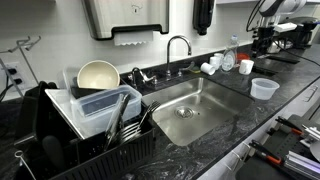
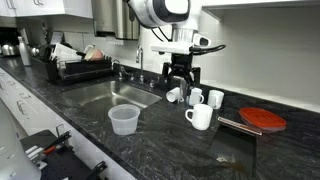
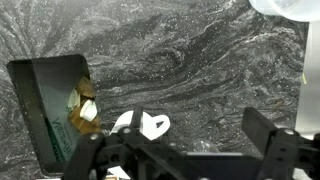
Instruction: Pick a white mug on the right side of the counter and put it in the sink
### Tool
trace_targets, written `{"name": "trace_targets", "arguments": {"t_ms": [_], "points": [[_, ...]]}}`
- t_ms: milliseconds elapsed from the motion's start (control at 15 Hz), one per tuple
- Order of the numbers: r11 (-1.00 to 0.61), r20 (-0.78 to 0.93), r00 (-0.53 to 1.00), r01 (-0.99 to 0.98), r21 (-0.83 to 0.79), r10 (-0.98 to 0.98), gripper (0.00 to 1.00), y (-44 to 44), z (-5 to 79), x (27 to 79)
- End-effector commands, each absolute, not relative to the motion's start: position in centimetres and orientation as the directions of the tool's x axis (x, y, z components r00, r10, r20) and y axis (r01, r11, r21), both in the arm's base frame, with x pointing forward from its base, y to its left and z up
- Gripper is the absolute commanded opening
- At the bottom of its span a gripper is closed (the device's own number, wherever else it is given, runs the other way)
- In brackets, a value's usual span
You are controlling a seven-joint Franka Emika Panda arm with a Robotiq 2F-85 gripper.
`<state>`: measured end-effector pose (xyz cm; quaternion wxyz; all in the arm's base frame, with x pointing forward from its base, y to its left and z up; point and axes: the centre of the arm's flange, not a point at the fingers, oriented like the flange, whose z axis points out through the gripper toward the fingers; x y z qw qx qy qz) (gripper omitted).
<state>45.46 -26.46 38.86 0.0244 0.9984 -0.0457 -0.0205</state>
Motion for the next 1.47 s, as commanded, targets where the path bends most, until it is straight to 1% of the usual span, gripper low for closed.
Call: {"name": "trace_targets", "arguments": {"t_ms": [0,467,733,1067,1400], "points": [[-0.995,-0.039,0.995,-0.090,0.051,-0.092,1.00,-26.5,38.9,45.5],[-0.970,0.040,0.970,-0.241,-0.017,-0.242,1.00,-23.3,36.5,46.2],[-0.950,0.074,0.947,-0.313,0.001,-0.312,1.00,-22.7,34.5,45.8],[-0.949,0.160,0.943,-0.306,0.079,-0.291,1.00,-22.5,34.3,47.0],[-0.951,0.120,0.959,-0.275,0.143,-0.259,1.00,-24.3,32.2,48.0]]}}
